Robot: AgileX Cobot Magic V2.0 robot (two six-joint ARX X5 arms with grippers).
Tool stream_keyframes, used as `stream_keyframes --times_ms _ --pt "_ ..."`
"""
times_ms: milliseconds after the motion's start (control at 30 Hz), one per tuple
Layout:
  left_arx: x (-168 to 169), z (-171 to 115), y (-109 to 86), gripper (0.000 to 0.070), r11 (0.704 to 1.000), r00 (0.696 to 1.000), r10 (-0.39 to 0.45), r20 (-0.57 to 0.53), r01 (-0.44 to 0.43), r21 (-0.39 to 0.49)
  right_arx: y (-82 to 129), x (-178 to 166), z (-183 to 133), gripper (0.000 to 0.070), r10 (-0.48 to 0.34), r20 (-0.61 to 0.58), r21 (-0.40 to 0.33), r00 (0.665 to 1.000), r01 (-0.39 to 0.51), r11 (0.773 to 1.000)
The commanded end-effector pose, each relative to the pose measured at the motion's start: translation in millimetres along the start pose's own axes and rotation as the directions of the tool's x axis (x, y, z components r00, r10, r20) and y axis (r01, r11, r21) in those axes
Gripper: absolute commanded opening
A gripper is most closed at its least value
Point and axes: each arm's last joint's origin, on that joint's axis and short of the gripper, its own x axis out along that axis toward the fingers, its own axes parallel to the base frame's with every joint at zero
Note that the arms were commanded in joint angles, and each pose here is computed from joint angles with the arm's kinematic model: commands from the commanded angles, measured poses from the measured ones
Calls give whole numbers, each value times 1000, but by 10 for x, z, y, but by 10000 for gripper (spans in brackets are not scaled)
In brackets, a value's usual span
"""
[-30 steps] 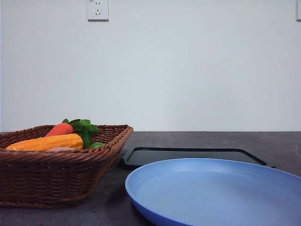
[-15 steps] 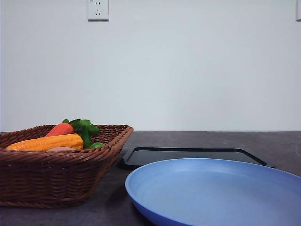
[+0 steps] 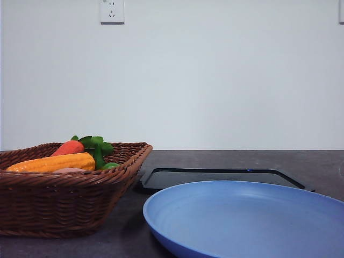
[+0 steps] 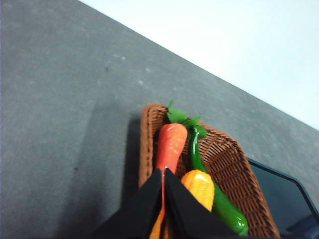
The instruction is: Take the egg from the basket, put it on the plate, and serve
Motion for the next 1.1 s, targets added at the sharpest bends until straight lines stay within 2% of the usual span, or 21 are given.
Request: stream_keyframes --times_ms 0,200,300,400,533,633,733,767,833,900,1000,1067 --pt "3 106 -59 0 998 1000 -19 -14 19 57 49 2 113 0 -5 -24 16 1000 5 1000" --pt "125 447 -234 0 987 990 -85 -115 99 127 171 115 379 0 25 -211 16 977 -22 1000" --pt "219 608 -318 0 980 976 -118 -180 144 138 219 207 480 0 66 -314 10 947 -66 998" --pt "318 715 -402 0 967 953 -152 -261 198 158 242 306 525 0 111 -421 42 900 -104 994" --pt "444 758 -515 0 947 898 -179 -401 268 177 224 424 508 0 120 -545 73 830 -96 993" --pt "541 706 -587 0 934 837 -213 -503 326 147 180 491 426 0 114 -619 98 777 -68 993" --pt "631 621 -641 0 918 776 -258 -575 383 105 137 541 309 0 101 -701 109 706 -35 993" --pt "659 593 -656 6 914 760 -265 -593 394 97 125 554 262 21 100 -727 113 679 -25 993" --pt "707 542 -686 47 909 736 -270 -622 408 89 107 577 168 108 101 -771 126 628 -4 992" --pt "747 497 -712 141 904 714 -273 -645 419 82 96 595 66 206 106 -805 139 583 12 990" --pt "787 453 -732 305 901 694 -273 -666 427 74 83 595 -94 241 118 -840 164 530 42 986" --pt "800 437 -739 341 900 686 -273 -674 429 72 73 589 -200 241 125 -856 169 502 44 985"
